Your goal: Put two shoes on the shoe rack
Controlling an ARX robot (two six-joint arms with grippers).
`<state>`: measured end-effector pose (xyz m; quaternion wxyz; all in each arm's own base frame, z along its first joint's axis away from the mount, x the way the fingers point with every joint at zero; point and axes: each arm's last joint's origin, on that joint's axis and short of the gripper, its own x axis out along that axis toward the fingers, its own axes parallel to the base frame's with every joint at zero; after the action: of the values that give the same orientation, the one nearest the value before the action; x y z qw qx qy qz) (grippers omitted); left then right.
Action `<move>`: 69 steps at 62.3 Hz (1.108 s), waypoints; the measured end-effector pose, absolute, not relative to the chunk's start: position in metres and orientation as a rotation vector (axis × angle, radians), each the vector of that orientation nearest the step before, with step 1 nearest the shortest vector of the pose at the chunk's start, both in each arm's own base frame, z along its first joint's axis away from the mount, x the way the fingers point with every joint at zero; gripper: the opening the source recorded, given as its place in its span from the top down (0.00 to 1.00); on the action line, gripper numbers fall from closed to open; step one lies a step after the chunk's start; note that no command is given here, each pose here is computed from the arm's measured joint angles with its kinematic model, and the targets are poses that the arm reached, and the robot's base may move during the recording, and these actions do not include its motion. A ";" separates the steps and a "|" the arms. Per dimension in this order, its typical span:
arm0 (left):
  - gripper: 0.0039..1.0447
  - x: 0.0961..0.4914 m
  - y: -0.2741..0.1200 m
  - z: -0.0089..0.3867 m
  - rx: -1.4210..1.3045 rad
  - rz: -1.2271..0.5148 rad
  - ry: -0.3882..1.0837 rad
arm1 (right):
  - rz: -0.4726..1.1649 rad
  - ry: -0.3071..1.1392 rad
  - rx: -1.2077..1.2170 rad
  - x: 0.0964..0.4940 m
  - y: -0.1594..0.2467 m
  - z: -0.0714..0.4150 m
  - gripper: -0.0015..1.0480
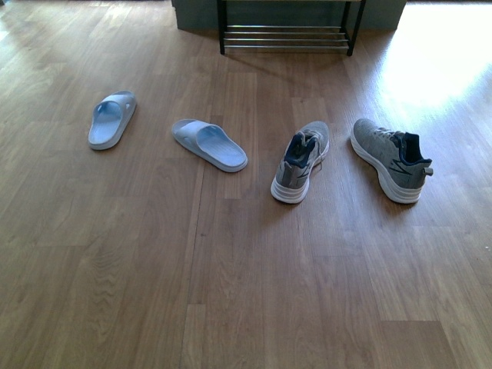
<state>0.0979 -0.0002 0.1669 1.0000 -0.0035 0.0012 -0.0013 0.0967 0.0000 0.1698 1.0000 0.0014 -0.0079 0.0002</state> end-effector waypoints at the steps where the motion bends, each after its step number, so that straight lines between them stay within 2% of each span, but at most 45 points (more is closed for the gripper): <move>1: 0.09 0.098 0.000 0.167 -0.007 -0.003 0.002 | 0.000 -0.016 0.003 0.097 0.000 0.170 0.09; 69: 0.09 0.098 0.000 0.167 -0.007 -0.003 0.002 | 0.000 -0.016 0.003 0.097 0.000 0.170 0.09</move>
<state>0.0979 -0.0002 0.1669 1.0000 -0.0035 0.0012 -0.0013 0.0967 0.0000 0.1698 1.0000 0.0014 -0.0079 0.0002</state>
